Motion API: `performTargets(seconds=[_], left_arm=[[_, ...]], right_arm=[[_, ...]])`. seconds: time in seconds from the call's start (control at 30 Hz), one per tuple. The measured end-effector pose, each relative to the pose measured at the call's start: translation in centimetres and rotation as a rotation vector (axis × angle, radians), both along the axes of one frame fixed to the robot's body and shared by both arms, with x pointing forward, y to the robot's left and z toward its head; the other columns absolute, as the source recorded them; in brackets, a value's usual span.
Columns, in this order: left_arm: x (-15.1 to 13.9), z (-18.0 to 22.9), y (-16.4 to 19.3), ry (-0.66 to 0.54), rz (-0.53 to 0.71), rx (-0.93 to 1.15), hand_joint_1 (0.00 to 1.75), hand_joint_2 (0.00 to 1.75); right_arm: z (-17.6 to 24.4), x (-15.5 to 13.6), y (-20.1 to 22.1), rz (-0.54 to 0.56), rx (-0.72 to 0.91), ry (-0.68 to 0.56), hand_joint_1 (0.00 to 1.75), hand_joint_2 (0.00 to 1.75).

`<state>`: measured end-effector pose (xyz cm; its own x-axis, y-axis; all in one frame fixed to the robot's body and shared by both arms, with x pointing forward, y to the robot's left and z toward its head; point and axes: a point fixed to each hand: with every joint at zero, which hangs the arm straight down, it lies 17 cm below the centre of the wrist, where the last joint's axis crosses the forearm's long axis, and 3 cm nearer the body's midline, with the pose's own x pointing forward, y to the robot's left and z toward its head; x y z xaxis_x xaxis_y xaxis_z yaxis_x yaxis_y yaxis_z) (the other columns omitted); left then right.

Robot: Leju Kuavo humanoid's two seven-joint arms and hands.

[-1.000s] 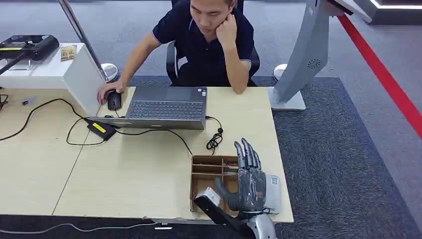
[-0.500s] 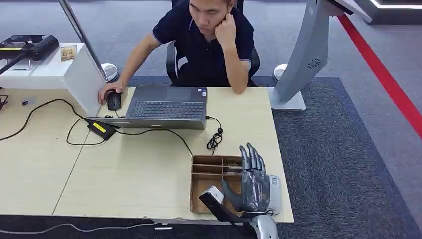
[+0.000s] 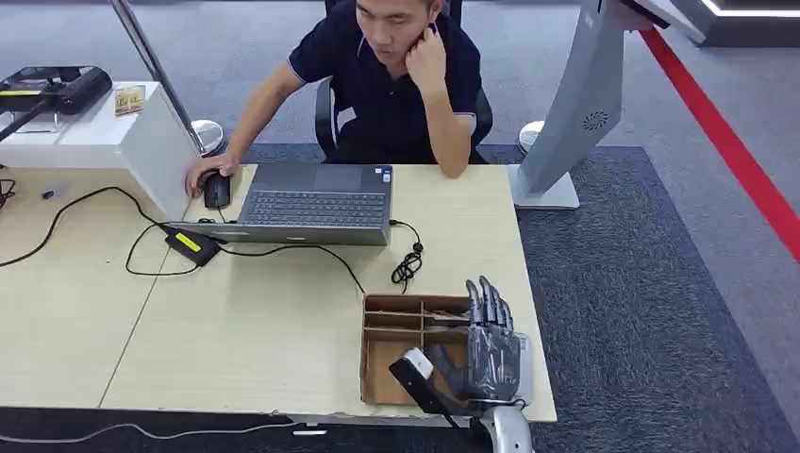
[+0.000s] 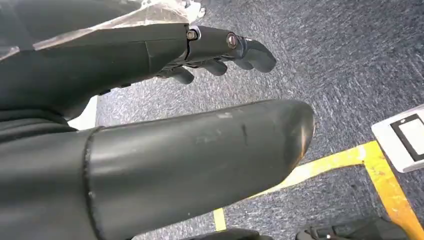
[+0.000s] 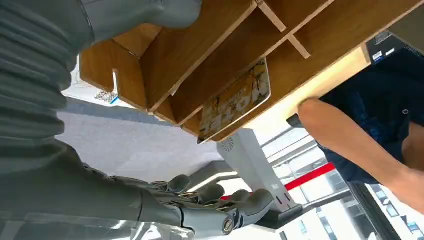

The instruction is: Pass the card to the sensor for recognition and then transmit it.

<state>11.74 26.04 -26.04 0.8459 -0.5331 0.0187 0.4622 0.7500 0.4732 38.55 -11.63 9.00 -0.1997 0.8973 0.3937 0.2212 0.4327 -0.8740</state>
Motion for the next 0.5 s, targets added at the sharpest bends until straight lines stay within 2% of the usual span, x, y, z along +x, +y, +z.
performTargets(seconds=[0.5], left_arm=[[0.13,0.0,-0.1,-0.008,-0.004,-0.006,0.0,0.0]], right_arm=[[-0.24,0.13,-0.05,-0.008,0.003,0.008,0.0,1.75]])
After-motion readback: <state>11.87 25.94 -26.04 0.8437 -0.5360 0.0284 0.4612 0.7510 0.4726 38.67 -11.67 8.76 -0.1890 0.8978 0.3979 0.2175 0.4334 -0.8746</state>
